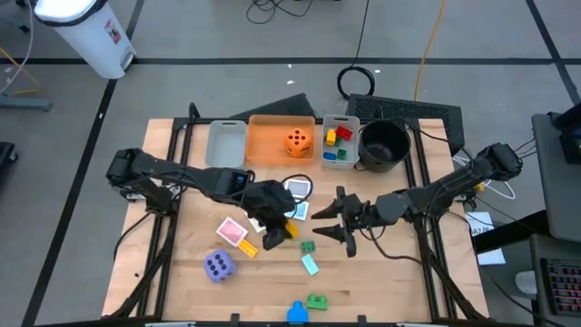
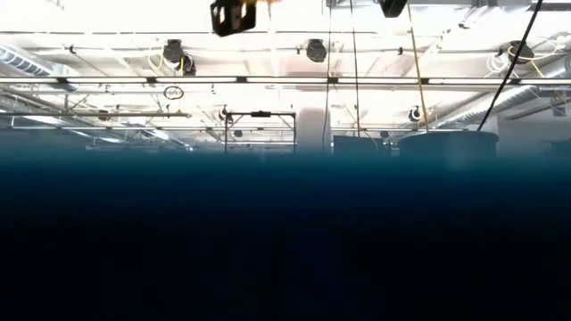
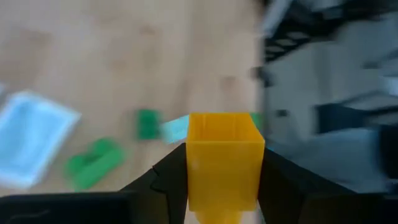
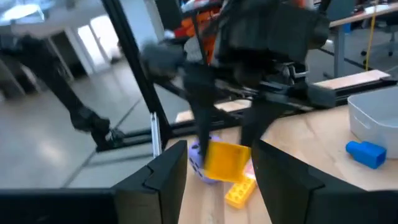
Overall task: Pick & Place Toys
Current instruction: Put the yellow game piece into the right gray bin
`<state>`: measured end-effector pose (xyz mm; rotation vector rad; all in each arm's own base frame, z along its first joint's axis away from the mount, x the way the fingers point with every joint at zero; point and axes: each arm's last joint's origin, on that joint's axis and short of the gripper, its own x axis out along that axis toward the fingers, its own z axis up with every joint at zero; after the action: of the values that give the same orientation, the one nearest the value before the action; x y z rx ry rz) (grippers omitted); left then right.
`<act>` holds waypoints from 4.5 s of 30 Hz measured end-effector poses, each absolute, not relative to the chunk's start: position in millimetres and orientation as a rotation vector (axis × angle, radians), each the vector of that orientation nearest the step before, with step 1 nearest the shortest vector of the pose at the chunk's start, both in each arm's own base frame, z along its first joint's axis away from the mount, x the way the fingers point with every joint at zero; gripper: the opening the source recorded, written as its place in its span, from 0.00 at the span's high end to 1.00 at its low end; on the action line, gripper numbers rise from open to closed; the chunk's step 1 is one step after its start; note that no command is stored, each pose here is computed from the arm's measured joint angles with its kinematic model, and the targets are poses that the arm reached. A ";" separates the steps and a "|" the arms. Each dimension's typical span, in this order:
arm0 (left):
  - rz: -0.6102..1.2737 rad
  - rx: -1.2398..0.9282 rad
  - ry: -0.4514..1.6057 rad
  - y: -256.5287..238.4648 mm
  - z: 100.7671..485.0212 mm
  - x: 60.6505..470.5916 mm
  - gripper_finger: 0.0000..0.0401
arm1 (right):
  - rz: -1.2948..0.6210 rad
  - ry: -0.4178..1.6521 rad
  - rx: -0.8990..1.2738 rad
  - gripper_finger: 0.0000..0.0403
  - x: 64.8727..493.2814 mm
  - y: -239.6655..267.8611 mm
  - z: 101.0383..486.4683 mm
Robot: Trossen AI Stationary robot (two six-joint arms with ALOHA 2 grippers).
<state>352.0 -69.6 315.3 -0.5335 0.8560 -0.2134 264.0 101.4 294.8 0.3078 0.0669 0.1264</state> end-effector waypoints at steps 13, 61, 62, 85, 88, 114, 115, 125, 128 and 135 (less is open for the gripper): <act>-0.434 -0.677 0.682 -42.1 332.0 369.9 0.61 | 0.179 0.144 0.094 0.58 265.3 111.3 307.8; -0.631 -0.830 0.619 -29.7 328.3 392.7 0.58 | 0.203 0.059 -0.069 0.93 270.5 108.7 312.2; -0.629 -0.832 0.620 -29.8 328.3 392.7 0.58 | 0.203 0.059 -0.060 0.94 270.5 108.7 312.1; -0.658 -0.836 0.524 -1.5 339.7 392.9 0.57 | 0.174 0.012 -0.020 0.97 269.9 106.9 318.5; -0.659 -0.833 0.514 3.3 340.3 392.9 0.57 | 0.167 0.008 -0.019 0.97 269.3 106.4 319.4; -0.600 -0.726 0.190 97.3 392.9 354.9 0.57 | -0.051 0.096 0.102 0.98 262.3 69.2 322.5; -0.591 -0.715 0.174 100.6 397.7 349.6 0.57 | -0.070 0.100 0.110 0.98 260.4 63.9 324.0; -0.548 -0.545 0.054 104.9 441.3 297.0 0.57 | -0.271 0.112 0.104 0.99 247.7 -11.0 349.6; -0.541 -0.509 0.051 100.8 448.8 283.8 0.57 | -0.332 0.101 0.077 0.99 248.7 -37.0 373.3; -0.597 -0.457 0.068 91.0 461.7 257.5 0.57 | -0.484 0.249 0.014 1.00 255.3 -94.4 421.0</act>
<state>257.5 91.0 461.7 -0.4569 0.0675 -0.5965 255.3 -94.4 421.0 0.0142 0.2490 -0.4840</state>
